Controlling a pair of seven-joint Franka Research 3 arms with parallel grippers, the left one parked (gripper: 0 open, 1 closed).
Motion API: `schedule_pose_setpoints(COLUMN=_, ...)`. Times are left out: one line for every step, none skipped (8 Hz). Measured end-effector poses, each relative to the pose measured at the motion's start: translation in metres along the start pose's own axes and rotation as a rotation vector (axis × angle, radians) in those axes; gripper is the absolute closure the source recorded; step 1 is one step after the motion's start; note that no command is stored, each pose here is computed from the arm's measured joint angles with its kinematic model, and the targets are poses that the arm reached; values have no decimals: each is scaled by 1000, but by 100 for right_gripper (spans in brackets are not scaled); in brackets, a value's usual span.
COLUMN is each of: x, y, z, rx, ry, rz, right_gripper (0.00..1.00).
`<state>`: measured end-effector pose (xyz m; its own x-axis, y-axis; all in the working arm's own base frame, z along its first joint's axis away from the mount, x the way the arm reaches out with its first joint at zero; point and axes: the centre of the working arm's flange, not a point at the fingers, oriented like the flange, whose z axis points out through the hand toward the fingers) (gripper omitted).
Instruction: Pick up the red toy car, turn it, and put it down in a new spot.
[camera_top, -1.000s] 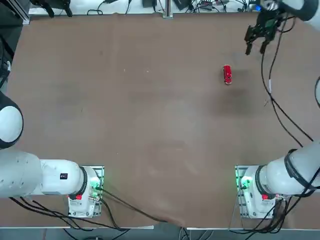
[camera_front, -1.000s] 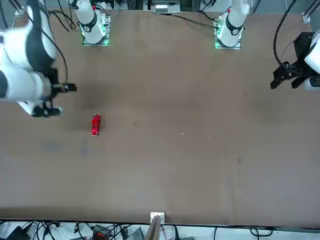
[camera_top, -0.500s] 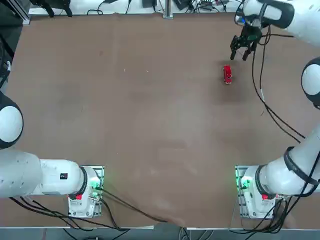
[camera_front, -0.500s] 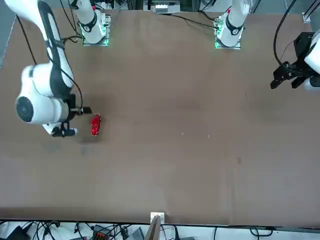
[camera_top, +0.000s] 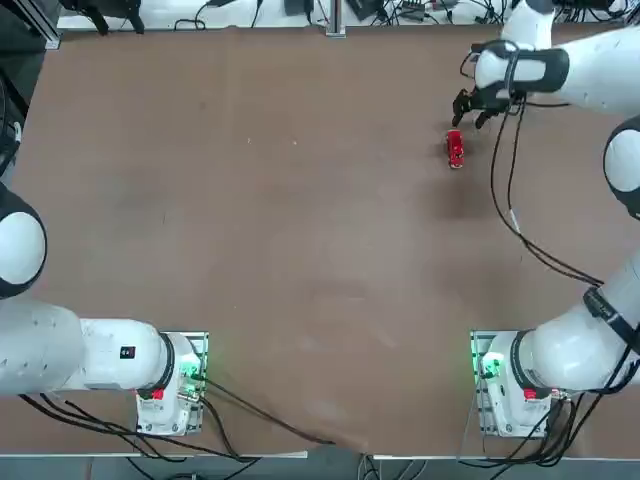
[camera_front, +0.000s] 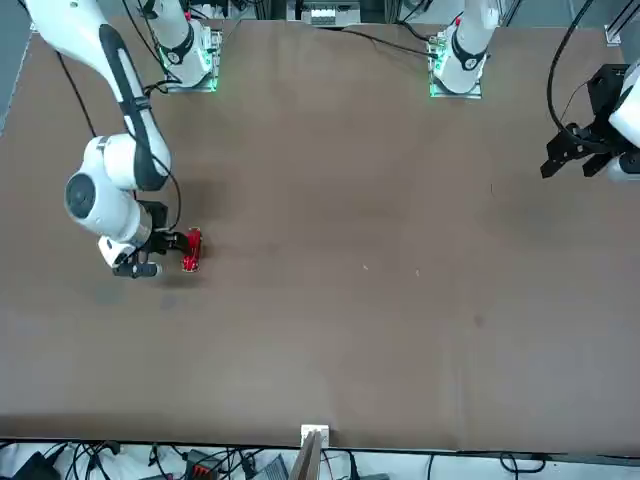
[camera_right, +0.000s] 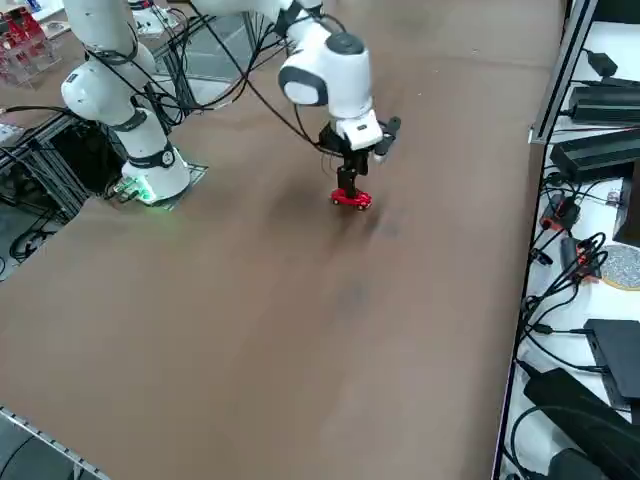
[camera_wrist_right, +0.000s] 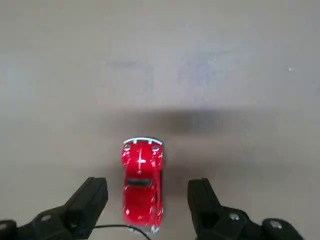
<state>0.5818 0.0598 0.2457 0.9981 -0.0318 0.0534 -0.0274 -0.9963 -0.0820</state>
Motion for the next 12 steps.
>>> schedule_pose_setpoints(x=-12, y=-1, z=9, rx=-3, ry=24, rz=-2, right_gripper=2)
schedule_pose_setpoints(x=-19, y=-5, z=14, rx=-4, ry=25, rz=-6, right_gripper=2)
schedule_pose_setpoints(x=-21, y=-9, z=14, rx=-3, ry=24, rz=-11, right_gripper=2)
schedule_pose_setpoints(x=-22, y=-14, z=14, rx=-3, ry=24, rz=-21, right_gripper=2)
schedule_pose_setpoints(x=-25, y=-20, z=17, rx=-3, ry=17, rz=-31, right_gripper=2)
schedule_pose_setpoints(x=-29, y=-24, z=22, rx=-4, ry=6, rz=-33, right_gripper=2)
schedule_pose_setpoints(x=-32, y=-24, z=26, rx=-5, ry=-4, rz=-34, right_gripper=2)
schedule_pose_setpoints(x=-33, y=-23, z=31, rx=-7, ry=-13, rz=-32, right_gripper=2)
schedule_pose_setpoints(x=-34, y=-22, z=37, rx=-8, ry=-20, rz=-30, right_gripper=2)
schedule_pose_setpoints(x=-34, y=-20, z=40, rx=-9, ry=-17, rz=-22, right_gripper=2)
schedule_pose_setpoints(x=-33, y=-18, z=42, rx=-10, ry=-9, rz=-3, right_gripper=3)
schedule_pose_setpoints(x=-32, y=-16, z=43, rx=-10, ry=-2, rz=8, right_gripper=4)
